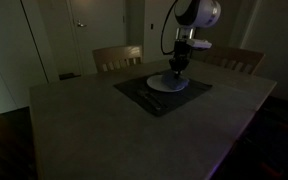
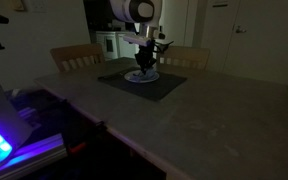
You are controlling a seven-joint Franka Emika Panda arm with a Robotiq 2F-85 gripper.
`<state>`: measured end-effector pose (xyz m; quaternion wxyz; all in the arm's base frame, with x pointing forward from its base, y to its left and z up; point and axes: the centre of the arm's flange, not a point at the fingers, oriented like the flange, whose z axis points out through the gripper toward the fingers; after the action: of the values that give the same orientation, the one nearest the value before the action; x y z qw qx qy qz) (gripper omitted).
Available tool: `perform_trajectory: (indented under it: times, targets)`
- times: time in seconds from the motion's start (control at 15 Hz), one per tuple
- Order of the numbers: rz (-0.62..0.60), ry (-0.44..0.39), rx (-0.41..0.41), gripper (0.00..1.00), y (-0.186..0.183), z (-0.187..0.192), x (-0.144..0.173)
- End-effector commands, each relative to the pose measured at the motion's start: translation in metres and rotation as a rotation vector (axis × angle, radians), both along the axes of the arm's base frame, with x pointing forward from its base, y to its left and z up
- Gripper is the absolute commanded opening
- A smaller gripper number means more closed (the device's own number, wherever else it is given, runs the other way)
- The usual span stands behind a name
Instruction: Use the blue cloth to wipe the plate
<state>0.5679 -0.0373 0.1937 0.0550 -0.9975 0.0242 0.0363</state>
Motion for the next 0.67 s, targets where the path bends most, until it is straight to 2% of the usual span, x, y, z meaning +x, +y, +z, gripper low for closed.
perform_trajectory:
  times: [0.0, 0.6]
  targets:
    - [0.018, 0.002, 0.029, 0.02, 0.003, -0.02, 0.011]
    - [0.053, 0.036, 0.031, 0.02, 0.007, -0.036, 0.025]
